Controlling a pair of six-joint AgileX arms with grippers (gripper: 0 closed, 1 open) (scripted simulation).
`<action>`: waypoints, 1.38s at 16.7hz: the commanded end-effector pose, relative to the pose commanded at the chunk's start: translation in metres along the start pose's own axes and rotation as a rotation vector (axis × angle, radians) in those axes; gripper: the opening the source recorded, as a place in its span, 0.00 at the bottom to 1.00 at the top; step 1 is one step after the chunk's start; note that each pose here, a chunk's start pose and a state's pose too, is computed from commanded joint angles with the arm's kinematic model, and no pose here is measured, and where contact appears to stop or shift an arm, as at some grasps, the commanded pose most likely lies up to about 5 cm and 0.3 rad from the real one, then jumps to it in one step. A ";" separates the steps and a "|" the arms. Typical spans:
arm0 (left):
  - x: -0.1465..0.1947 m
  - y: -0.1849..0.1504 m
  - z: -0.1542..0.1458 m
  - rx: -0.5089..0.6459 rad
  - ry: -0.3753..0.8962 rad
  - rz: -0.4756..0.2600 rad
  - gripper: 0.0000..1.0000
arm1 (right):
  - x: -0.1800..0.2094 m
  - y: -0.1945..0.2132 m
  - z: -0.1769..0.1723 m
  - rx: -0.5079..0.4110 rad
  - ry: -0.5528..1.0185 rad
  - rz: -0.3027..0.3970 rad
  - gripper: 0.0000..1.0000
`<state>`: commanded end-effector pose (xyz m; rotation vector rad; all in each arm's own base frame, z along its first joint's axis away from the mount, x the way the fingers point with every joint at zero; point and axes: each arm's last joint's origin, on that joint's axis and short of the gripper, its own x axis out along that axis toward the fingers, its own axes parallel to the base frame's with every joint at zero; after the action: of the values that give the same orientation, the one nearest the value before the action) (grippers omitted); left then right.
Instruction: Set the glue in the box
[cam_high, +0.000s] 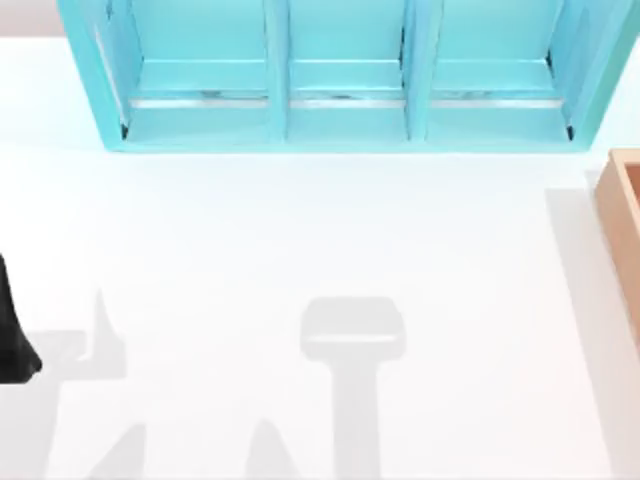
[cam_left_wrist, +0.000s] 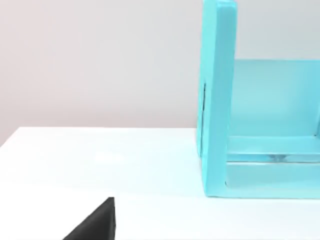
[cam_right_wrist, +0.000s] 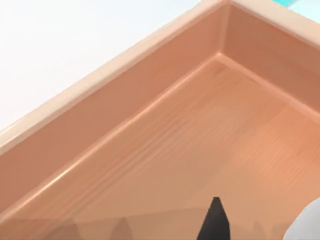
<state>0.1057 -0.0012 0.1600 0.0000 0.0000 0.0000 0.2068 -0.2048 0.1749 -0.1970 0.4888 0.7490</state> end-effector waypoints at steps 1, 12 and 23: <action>0.000 0.000 0.000 0.000 0.000 0.000 1.00 | 0.000 0.000 0.000 0.000 0.000 0.000 0.00; 0.000 0.000 0.000 0.000 0.000 0.000 1.00 | 0.035 -0.002 -0.010 0.004 0.007 0.002 0.00; 0.000 0.000 0.000 0.000 0.000 0.000 1.00 | 0.063 0.000 -0.015 0.000 0.000 0.000 0.00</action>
<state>0.1057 -0.0012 0.1600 0.0000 0.0000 0.0000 0.2410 -0.1715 0.1308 -0.1970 0.4888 0.7491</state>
